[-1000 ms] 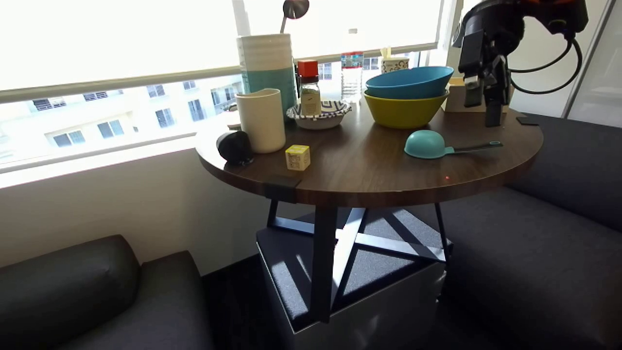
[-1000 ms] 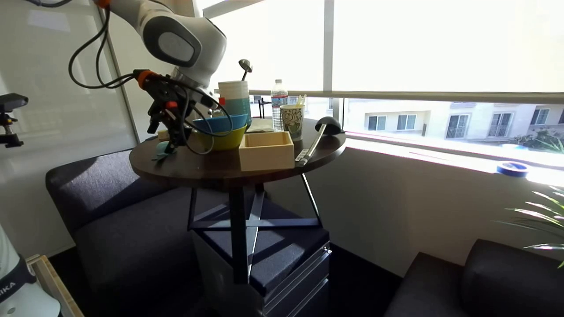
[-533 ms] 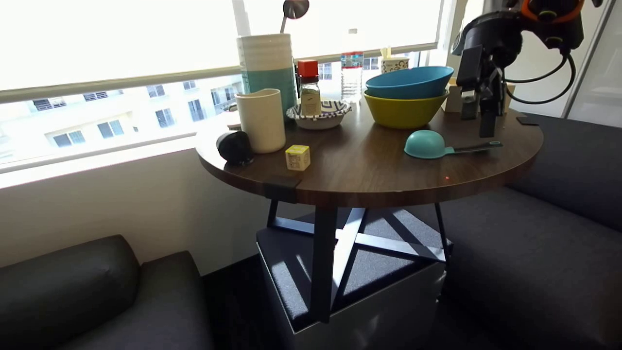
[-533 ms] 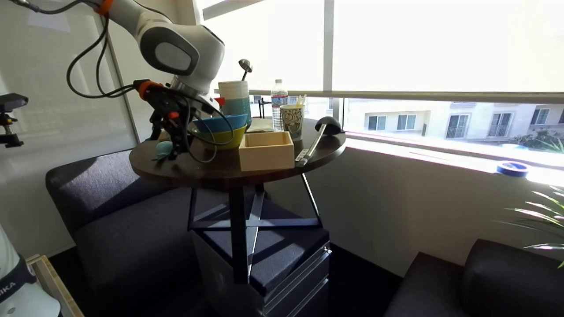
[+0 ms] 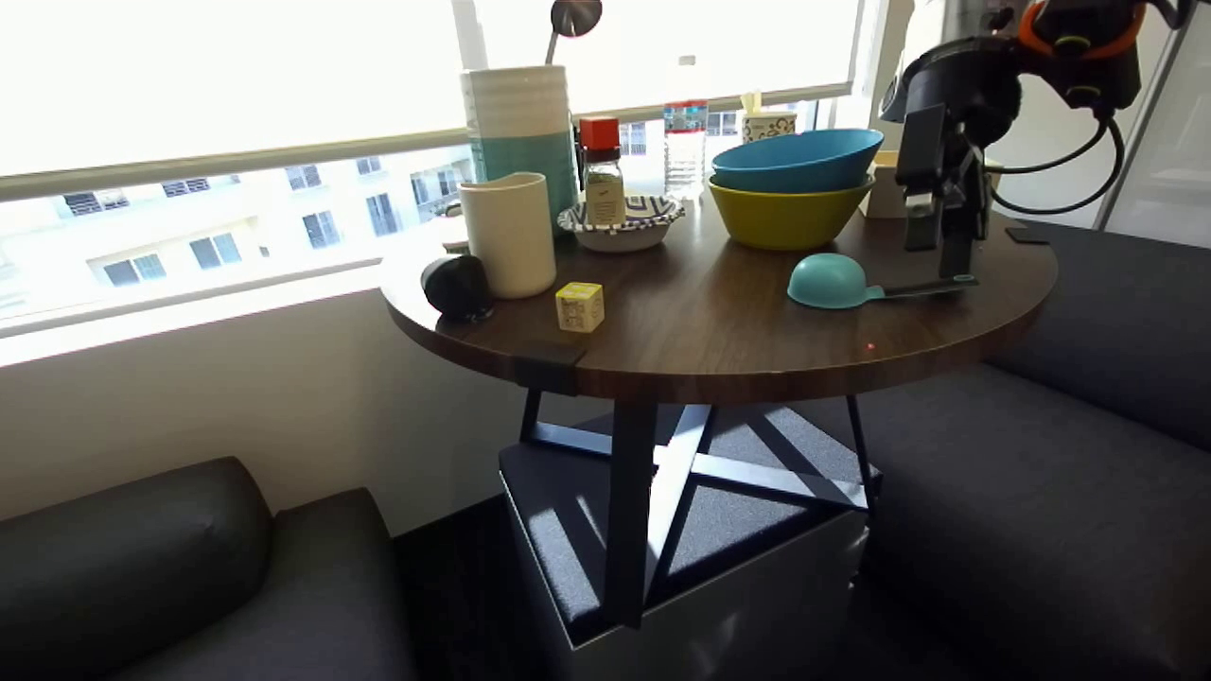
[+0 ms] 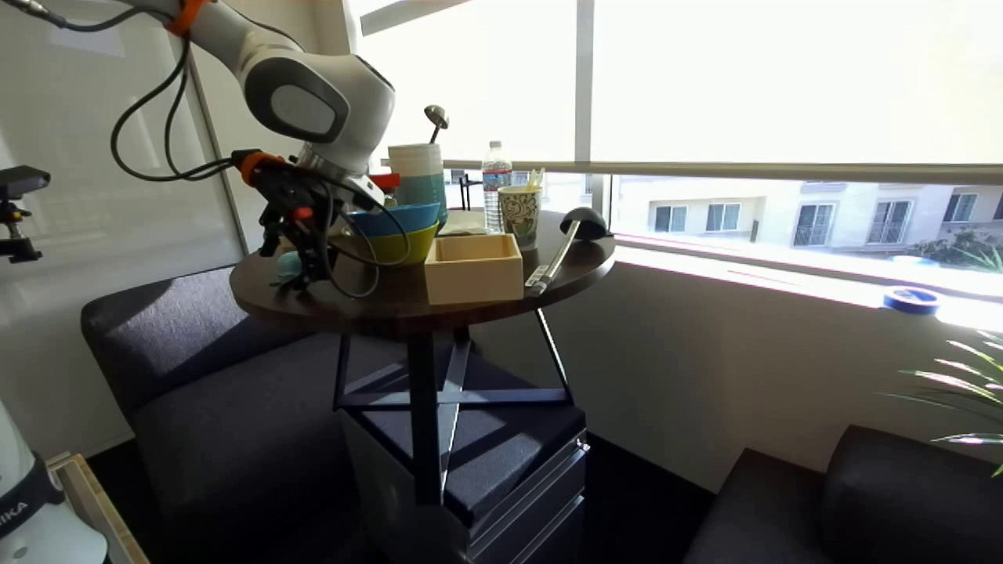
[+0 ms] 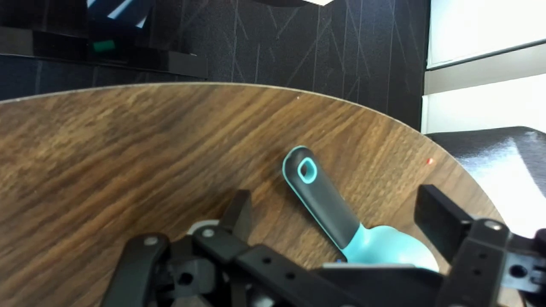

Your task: Flip the blue spoon on the table so it faces upwards

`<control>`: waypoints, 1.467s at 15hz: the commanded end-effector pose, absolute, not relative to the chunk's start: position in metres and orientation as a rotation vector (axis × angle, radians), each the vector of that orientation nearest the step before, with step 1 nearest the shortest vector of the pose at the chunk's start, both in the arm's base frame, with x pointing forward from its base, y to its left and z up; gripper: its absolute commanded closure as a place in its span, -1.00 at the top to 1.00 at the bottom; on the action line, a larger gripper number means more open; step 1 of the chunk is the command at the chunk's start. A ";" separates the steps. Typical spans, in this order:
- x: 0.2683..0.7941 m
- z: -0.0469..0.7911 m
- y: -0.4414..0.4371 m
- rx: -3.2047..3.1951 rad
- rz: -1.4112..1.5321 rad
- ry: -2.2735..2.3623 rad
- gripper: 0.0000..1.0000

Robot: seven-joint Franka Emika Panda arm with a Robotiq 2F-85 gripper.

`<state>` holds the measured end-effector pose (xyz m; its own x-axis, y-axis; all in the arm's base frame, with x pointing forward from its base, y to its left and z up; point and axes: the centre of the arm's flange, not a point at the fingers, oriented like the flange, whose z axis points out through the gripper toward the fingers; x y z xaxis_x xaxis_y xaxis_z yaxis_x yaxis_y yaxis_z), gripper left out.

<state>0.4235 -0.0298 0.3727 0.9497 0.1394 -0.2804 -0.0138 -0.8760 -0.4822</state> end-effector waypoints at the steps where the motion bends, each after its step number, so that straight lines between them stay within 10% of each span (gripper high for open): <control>1: 0.413 0.370 -0.023 -2.600 0.448 -0.113 1.00; 12: 0.405 0.369 -0.011 -2.576 0.545 -0.153 0.97; 17: 0.407 0.367 -0.013 -2.577 0.538 -0.147 0.02; 22: 0.407 0.366 -0.014 -2.577 0.539 -0.142 -0.32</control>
